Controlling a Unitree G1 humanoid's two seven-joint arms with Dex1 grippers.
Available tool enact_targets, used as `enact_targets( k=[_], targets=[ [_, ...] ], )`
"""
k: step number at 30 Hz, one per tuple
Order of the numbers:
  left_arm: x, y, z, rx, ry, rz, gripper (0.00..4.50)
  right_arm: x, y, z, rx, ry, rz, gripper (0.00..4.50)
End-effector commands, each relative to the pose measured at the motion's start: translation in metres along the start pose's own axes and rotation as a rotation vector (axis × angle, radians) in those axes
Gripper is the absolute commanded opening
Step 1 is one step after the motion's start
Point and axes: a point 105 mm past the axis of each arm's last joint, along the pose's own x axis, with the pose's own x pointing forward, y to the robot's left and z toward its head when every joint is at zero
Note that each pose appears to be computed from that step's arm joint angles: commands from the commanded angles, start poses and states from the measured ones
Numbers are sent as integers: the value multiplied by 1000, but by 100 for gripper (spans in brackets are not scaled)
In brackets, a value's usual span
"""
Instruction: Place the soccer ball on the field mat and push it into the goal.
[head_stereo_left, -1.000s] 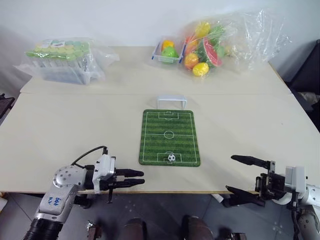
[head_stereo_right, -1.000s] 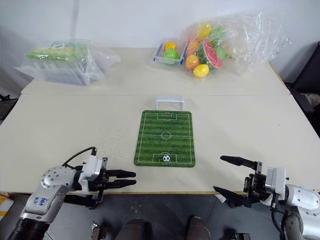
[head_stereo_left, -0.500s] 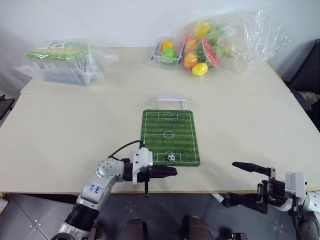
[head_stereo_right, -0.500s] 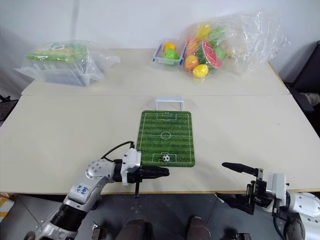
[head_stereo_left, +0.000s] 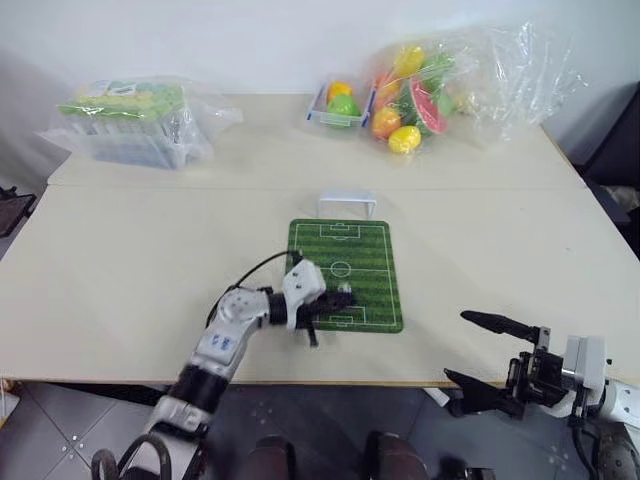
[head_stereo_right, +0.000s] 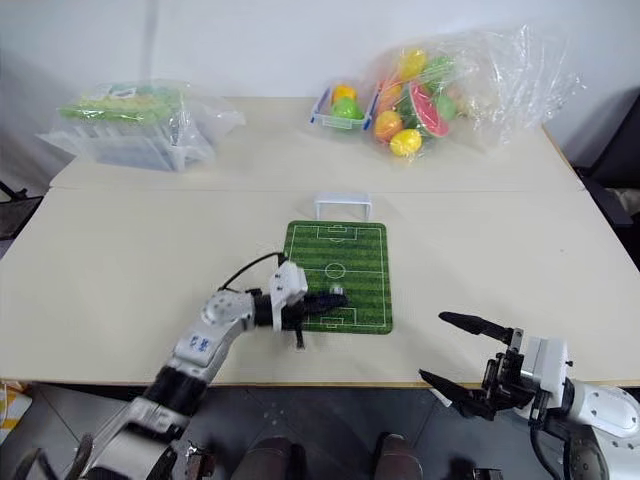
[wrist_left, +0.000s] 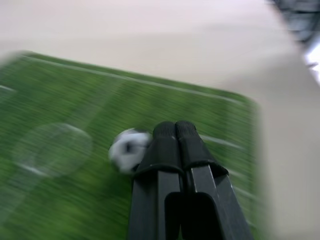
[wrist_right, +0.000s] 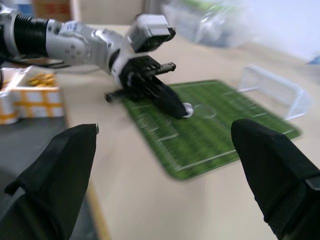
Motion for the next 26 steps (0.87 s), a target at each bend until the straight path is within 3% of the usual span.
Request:
enact_targets(
  k=[1,6,11,16,26],
  targets=[
    [-1,44,21,86,-76,189,1,5,-11,15,-35,-53,-142,450],
    [-19,60,34,104,-161,190,1,13,-10,18,1,-86,-233,450],
    [-73,46,25,108,-173,124,1,20,-19,19,8,-124,-279,450],
    [-159,43,5,73,-37,263,1,23,-29,16,-8,-145,-302,450],
    [-249,37,-3,7,118,583,1,29,-41,7,-14,-138,-263,450]
  ],
)
